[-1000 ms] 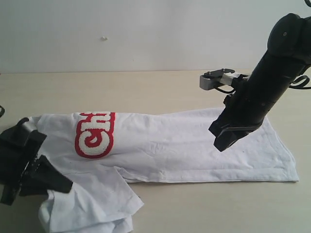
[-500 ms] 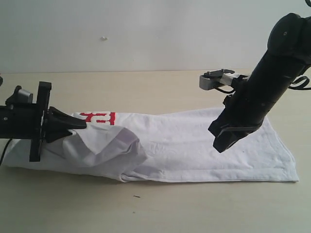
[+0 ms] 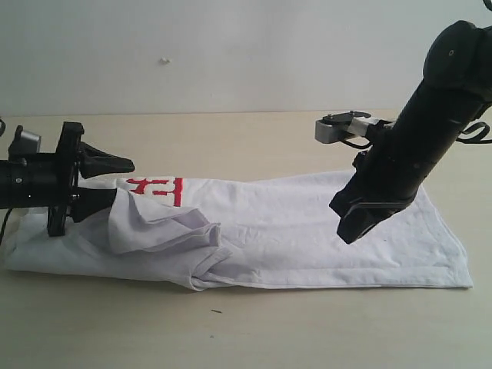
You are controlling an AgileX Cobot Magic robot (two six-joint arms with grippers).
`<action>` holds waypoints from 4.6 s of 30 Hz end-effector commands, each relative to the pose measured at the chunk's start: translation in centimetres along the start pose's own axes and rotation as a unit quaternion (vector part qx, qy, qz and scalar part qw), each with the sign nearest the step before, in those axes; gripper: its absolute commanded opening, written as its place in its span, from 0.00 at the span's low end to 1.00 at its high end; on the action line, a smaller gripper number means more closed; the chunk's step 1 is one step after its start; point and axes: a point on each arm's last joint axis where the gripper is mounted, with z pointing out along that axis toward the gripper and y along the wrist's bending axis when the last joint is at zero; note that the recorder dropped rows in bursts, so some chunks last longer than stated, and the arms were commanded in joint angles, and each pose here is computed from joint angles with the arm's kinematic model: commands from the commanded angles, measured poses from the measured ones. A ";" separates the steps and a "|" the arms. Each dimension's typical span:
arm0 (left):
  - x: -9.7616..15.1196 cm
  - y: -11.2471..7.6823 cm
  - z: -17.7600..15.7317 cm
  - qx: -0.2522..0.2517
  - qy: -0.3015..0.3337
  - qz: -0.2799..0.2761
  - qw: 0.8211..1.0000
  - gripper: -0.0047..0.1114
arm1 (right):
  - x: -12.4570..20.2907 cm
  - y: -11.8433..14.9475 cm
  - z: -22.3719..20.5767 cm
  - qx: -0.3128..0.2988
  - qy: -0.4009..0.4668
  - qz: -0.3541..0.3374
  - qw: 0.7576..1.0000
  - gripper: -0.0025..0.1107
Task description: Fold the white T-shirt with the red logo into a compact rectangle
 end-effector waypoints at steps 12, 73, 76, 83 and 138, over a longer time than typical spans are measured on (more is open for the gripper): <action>-1.0 -0.8 -1.7 0.054 -0.013 0.113 0.992 0.60 | 0.1 0.3 -0.6 -0.010 0.006 -0.010 1.000 0.21; -3.5 -1.4 4.0 -0.131 -0.098 0.083 0.983 0.06 | -0.8 0.1 -0.6 0.001 -0.045 -0.005 0.999 0.21; -4.6 -1.8 2.2 -0.120 -0.114 0.107 0.980 0.06 | -0.8 0.1 -0.6 0.001 -0.045 -0.005 0.999 0.21; -2.8 -3.0 0.5 -0.017 0.024 0.177 0.984 0.06 | -1.2 -0.1 -0.6 0.013 -0.067 -0.001 0.998 0.21; -4.6 4.4 -6.7 -0.333 0.059 0.258 0.905 0.62 | -0.5 0.7 -0.6 -0.026 -0.029 -0.012 0.999 0.21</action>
